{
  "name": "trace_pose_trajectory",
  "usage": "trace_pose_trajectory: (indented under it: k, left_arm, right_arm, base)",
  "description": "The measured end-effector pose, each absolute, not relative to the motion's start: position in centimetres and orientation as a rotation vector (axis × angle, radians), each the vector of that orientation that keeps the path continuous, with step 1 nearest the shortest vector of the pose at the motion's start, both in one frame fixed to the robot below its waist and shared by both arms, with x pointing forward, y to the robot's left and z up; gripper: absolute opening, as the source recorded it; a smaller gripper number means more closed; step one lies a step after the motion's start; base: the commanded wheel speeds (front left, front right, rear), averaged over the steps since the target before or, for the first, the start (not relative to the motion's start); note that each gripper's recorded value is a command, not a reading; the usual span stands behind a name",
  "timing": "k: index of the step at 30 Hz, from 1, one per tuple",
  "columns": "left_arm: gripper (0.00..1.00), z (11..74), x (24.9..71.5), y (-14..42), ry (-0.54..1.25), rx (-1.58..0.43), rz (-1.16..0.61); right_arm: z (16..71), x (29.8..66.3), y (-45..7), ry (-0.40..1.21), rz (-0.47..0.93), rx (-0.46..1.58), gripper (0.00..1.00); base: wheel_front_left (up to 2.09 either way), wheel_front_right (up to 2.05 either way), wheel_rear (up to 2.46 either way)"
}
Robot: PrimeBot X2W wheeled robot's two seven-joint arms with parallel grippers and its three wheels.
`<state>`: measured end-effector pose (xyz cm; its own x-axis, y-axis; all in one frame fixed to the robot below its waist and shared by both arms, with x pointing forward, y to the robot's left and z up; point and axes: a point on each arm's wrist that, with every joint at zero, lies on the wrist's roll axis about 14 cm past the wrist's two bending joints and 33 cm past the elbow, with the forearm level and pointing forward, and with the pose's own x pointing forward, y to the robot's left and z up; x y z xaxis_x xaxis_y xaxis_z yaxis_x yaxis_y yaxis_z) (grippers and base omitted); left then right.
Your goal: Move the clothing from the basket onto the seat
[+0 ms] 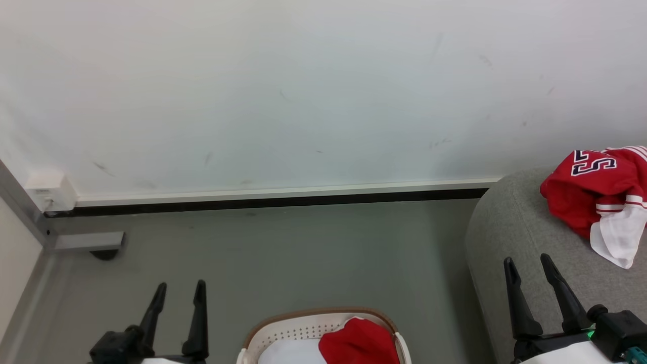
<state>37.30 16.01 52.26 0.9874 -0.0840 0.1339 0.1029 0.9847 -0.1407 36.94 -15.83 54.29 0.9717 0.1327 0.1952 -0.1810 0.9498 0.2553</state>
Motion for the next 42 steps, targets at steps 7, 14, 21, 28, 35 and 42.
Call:
trace_pose_trajectory:
  k: [7,14,21,28,35,42]
  left_arm:
    - [1.0,52.5,37.7,15.0,-0.131,-0.126,-0.132]
    - [1.0,51.8,39.5,10.9,-0.099,-0.142,-0.25]
    - [1.0,48.7,43.0,5.6,0.003,-0.13,-0.397]
    - [1.0,41.4,45.0,0.2,0.213,-0.09,-0.558]
    - [1.0,32.8,45.0,-4.0,0.473,-0.032,-0.715]
    - [1.0,24.7,43.3,-5.9,0.728,0.052,-0.856]
  right_arm:
    - [54.4,36.9,-16.0,-0.181,0.156,0.278,1.0]
    - [54.8,37.3,-17.7,-0.196,0.11,0.272,1.0]
    - [55.4,39.3,-21.2,-0.219,0.029,0.241,1.0]
    - [54.3,41.5,-23.7,-0.202,-0.046,0.236,1.0]
    - [52.1,43.6,-25.2,-0.165,-0.111,0.251,1.0]
    - [49.6,45.8,-26.3,-0.124,-0.149,0.237,1.0]
  base:
    - [0.0,0.0,0.0]
    - [0.0,0.0,0.0]
    - [0.0,0.0,0.0]
    - [0.0,0.0,0.0]
    - [0.0,0.0,0.0]
    - [0.0,0.0,0.0]
